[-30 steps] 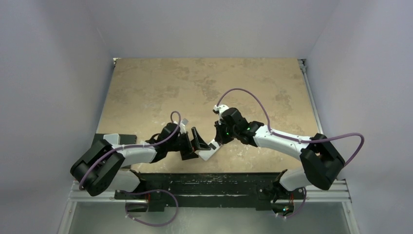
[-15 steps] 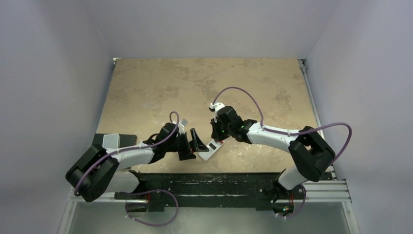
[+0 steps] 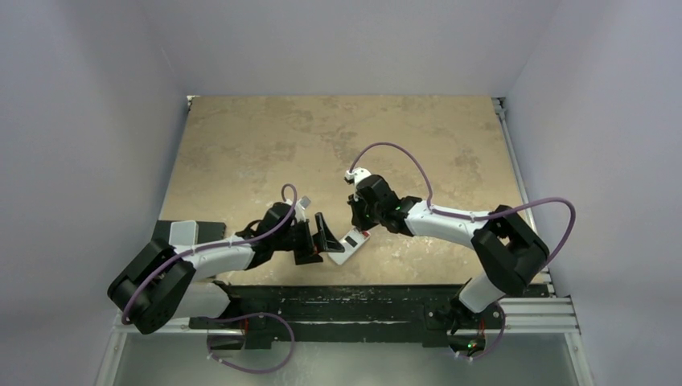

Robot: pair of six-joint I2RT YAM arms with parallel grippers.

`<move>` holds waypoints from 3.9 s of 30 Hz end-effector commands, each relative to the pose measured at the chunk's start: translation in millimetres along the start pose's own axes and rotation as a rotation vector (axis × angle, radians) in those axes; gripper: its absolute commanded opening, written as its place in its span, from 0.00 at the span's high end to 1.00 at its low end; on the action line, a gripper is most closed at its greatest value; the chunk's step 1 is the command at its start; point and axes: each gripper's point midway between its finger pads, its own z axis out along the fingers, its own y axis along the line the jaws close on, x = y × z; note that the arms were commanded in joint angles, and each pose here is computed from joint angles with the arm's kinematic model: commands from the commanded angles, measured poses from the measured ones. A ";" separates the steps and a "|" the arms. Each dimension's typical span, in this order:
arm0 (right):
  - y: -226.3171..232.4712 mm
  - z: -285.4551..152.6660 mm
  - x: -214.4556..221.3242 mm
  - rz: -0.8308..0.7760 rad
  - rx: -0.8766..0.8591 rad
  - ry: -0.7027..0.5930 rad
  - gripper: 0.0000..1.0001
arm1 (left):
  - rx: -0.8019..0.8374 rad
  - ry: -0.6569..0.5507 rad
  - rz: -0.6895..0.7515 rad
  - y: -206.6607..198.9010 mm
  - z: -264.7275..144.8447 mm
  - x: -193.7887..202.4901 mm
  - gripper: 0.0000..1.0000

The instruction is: Load the batteries into the remote control

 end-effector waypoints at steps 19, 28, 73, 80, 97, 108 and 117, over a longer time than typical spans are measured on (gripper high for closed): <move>-2.1 3.8 -14.4 -0.032 0.014 -0.061 0.83 | 0.054 -0.011 0.047 -18.0 0.3 -10.2 0.01; -0.9 0.6 -12.2 -0.031 0.002 -0.066 0.79 | 0.054 -0.009 0.047 -17.4 1.4 -10.1 0.01; 1.3 -20.2 -61.3 0.005 0.048 -0.082 0.59 | 0.060 0.071 0.086 -19.3 -17.6 41.9 0.01; -5.6 -0.2 -53.6 0.021 0.030 0.006 0.75 | 0.116 0.071 0.115 -42.5 -14.5 63.4 0.01; -16.1 31.6 -30.1 0.033 0.031 0.142 1.00 | 0.150 0.094 0.133 -57.4 27.4 71.6 0.33; -21.6 36.1 -7.3 0.036 0.040 0.176 1.00 | 0.114 0.073 0.145 -58.6 46.9 62.3 0.38; -23.6 29.0 8.5 0.032 0.033 0.189 1.00 | 0.067 0.042 0.160 -53.8 55.7 52.6 0.38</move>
